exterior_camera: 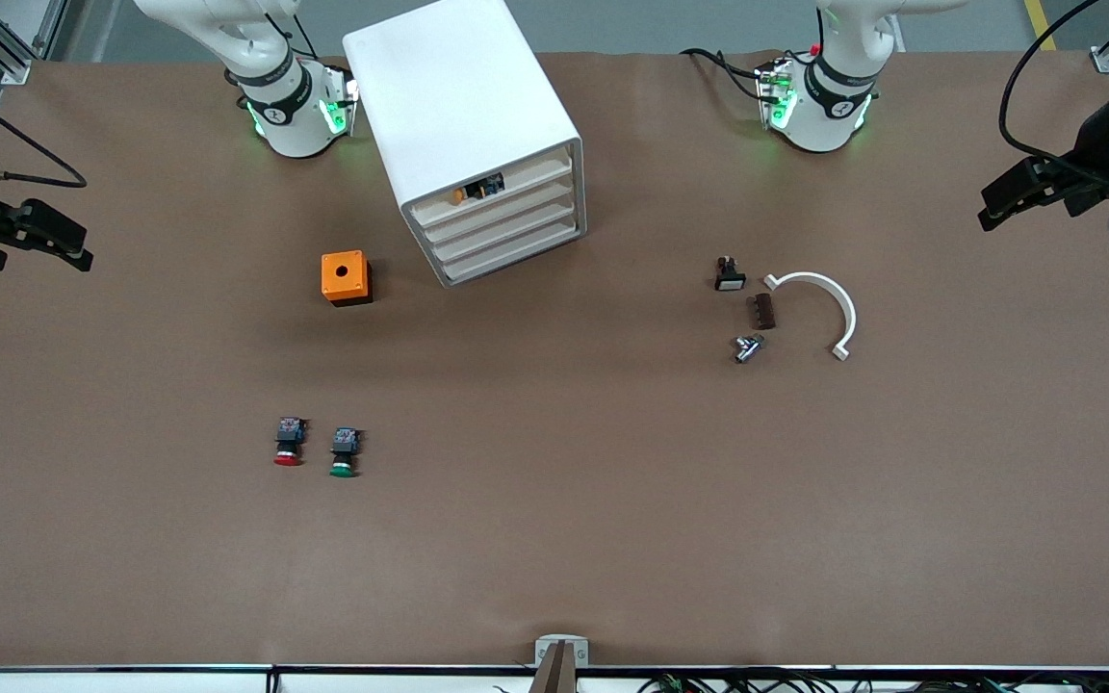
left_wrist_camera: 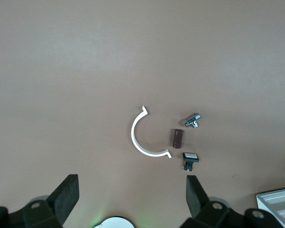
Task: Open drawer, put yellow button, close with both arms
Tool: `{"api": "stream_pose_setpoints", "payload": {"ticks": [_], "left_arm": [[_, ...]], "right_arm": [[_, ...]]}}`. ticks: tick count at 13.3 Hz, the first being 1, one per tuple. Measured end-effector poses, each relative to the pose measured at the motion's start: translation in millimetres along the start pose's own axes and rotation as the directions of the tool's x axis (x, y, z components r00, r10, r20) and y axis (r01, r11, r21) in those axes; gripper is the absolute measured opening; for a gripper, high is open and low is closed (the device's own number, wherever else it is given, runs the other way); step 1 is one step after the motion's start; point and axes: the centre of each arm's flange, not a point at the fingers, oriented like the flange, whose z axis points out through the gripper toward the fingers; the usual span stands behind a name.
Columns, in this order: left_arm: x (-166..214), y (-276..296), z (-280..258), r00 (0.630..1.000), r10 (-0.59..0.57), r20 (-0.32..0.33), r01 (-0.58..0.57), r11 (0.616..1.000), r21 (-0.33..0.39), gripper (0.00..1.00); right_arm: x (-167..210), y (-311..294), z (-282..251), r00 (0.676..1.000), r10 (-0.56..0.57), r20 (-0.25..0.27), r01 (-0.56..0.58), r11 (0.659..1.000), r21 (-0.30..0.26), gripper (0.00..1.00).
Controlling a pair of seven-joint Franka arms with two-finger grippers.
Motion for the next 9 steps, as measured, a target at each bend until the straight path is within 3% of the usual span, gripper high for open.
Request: {"api": "stream_pose_setpoints", "payload": {"ticks": [9], "left_arm": [[5.7,0.7,6.0,1.000,0.001,0.010,-0.001,1.000,0.006,1.00]], "right_arm": [[0.4,1.2,2.0,1.000,-0.029,0.005,0.029,1.000,0.000,1.00]]}}
